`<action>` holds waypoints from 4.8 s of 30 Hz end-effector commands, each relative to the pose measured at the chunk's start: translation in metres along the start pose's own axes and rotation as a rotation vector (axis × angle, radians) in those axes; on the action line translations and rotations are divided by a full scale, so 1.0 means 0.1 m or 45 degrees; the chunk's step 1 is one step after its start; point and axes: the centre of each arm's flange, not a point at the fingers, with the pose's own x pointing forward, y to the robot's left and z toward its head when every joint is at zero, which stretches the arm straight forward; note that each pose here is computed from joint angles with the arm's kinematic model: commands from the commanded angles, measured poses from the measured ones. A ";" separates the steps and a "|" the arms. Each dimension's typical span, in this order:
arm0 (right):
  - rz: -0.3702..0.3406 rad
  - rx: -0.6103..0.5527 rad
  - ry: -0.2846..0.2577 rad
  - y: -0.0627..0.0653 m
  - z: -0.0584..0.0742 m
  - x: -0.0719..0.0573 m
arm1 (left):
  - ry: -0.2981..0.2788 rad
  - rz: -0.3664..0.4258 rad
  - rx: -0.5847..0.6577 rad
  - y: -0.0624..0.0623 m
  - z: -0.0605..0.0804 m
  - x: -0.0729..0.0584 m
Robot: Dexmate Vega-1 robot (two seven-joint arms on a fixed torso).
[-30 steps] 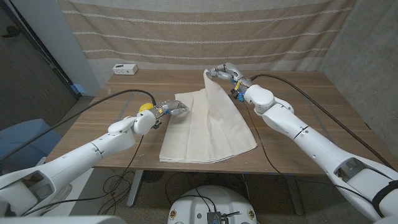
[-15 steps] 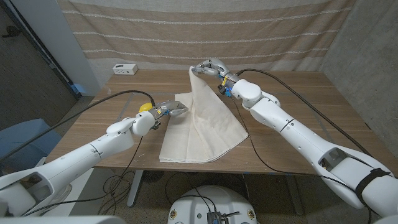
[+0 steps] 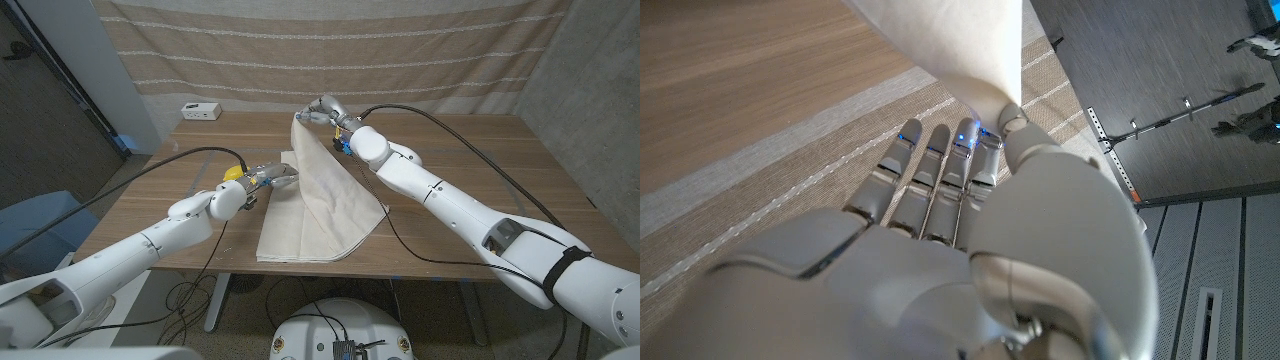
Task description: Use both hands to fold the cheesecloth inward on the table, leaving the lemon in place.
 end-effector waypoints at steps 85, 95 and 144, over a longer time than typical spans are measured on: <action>-0.073 -0.963 -0.017 0.85 -0.07 0.53 | 0.005 0.013 -0.054 0.07 -0.27 0.05; 0.255 -1.120 0.312 0.98 -0.38 0.74 | 0.014 0.005 -0.058 0.08 -0.30 0.05; -0.161 -0.827 0.472 -0.15 -0.68 0.17 | -0.113 0.608 0.102 0.82 0.20 -1.04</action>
